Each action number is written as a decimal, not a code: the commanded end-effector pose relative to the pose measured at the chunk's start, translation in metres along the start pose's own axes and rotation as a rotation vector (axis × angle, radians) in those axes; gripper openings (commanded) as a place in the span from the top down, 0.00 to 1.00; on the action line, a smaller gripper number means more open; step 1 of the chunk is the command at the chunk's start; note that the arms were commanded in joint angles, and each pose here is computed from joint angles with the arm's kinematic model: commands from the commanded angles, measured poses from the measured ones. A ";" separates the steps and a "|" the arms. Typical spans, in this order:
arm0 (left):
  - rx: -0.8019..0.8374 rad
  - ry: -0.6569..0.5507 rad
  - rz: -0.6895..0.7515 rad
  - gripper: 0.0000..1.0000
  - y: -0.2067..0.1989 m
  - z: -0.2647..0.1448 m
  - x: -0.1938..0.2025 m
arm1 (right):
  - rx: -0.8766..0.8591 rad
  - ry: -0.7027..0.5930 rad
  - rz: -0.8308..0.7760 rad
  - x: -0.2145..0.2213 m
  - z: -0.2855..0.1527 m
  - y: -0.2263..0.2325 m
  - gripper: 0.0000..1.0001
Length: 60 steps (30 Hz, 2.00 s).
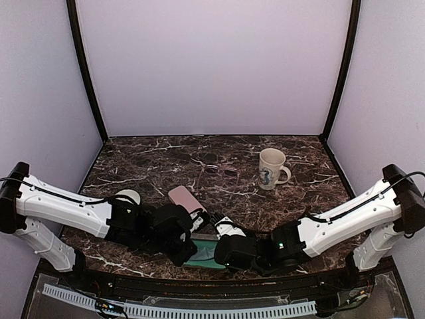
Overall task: Organize the sunglasses
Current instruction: Place the folded cleaning cloth in the sunglasses case.
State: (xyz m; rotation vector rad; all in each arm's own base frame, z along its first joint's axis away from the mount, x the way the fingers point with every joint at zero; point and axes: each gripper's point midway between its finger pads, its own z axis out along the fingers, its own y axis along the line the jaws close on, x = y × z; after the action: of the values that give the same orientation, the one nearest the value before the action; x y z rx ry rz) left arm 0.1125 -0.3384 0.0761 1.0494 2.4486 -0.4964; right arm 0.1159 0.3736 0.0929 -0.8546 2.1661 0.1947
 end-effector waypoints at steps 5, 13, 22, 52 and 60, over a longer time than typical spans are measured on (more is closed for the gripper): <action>-0.026 -0.048 -0.035 1.00 0.005 -0.034 -0.005 | -0.192 -0.046 0.149 -0.015 -0.020 0.022 1.00; -0.057 -0.031 -0.038 1.00 0.002 -0.047 0.009 | -0.278 -0.044 0.227 -0.015 -0.029 0.038 1.00; -0.100 -0.007 -0.073 1.00 0.014 -0.053 0.034 | -0.271 0.005 0.316 0.005 -0.022 0.040 1.00; -0.112 -0.016 -0.078 1.00 -0.006 -0.058 0.045 | -0.305 0.014 0.292 0.005 -0.037 0.067 1.00; -0.156 -0.027 -0.064 1.00 -0.001 -0.057 0.044 | -0.262 0.027 0.307 0.011 -0.033 0.059 1.00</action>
State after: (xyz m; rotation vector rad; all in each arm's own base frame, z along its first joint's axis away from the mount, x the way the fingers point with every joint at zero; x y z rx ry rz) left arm 0.0642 -0.2890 0.0956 0.9250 2.4797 -0.3830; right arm 0.0509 0.3988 0.0968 -0.7056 2.3237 0.6545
